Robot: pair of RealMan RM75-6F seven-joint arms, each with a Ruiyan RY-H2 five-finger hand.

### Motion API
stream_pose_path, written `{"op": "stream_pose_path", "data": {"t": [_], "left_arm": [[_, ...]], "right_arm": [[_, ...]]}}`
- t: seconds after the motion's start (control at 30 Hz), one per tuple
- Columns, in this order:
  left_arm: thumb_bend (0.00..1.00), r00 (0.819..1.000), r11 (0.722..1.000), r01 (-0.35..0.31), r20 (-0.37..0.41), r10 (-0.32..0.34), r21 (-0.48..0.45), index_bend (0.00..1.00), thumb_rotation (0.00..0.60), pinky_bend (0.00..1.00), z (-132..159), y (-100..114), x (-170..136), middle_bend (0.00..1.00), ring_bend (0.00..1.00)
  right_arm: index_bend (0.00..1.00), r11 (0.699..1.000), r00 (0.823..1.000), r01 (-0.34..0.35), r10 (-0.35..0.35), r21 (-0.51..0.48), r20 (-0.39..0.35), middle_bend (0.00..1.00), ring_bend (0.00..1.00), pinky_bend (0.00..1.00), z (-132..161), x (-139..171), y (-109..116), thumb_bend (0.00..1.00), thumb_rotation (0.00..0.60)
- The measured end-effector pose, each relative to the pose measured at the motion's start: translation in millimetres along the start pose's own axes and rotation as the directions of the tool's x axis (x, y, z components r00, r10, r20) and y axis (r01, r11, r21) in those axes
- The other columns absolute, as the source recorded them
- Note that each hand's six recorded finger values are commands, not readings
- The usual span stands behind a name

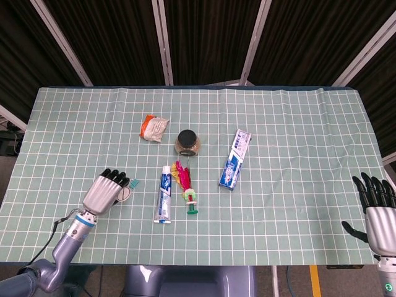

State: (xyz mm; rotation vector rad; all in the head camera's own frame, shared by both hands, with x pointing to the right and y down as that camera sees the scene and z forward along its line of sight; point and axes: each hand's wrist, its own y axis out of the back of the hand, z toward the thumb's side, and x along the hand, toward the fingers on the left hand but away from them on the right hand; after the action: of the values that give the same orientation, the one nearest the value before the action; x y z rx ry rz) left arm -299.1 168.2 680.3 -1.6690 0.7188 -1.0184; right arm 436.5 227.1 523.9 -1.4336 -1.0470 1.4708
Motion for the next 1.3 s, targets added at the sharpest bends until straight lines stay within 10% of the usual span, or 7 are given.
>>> {"op": "stream_pose_path", "data": {"t": [0.1, 0.23, 0.43, 0.53, 1.3], "left_arm": [[0.0, 0.998, 0.961, -0.019, -0.064, 0.001, -0.278, 0.51, 0.6, 0.45, -10.9, 10.8, 6.3, 0.41, 0.38], [0.0, 0.989, 0.794, -0.06, -0.143, -0.034, -0.606, 0.5, 0.6, 0.43, -28.2, 18.0, 14.6, 0.4, 0.37], [0.0, 0.963, 0.543, -0.084, -0.207, -0.17, -0.835, 0.5, 0.6, 0.43, -47.1, 2.7, 24.9, 0.4, 0.36], [0.0, 0.952, 0.475, -0.084, -0.212, -0.222, -0.876, 0.5, 0.6, 0.43, -50.0, -7.6, 30.4, 0.4, 0.36], [0.0, 0.935, 0.46, -0.074, -0.222, -0.277, -0.885, 0.48, 0.6, 0.42, -47.0, -50.3, 47.7, 0.39, 0.36]], "right_arm": [[0.0, 1.0, 1.0, -0.002, 0.002, 0.002, 0.001, 0.0, 0.0, 0.0, -0.1, -0.8, -0.8, 0.0, 0.6], [0.0, 1.0, 1.0, -0.006, 0.006, 0.005, 0.004, 0.0, 0.0, 0.0, -0.2, -1.6, -2.0, 0.0, 0.6], [0.0, 1.0, 1.0, -0.011, 0.011, 0.01, 0.01, 0.0, 0.0, 0.0, -1.2, -2.5, -4.1, 0.0, 0.6], [0.0, 1.0, 1.0, -0.013, 0.013, 0.012, 0.013, 0.0, 0.0, 0.0, -1.9, -3.1, -4.8, 0.0, 0.6], [0.0, 1.0, 1.0, -0.016, 0.015, 0.004, 0.028, 0.0, 0.0, 0.0, -6.7, -5.1, -4.1, 0.0, 0.6]]}}
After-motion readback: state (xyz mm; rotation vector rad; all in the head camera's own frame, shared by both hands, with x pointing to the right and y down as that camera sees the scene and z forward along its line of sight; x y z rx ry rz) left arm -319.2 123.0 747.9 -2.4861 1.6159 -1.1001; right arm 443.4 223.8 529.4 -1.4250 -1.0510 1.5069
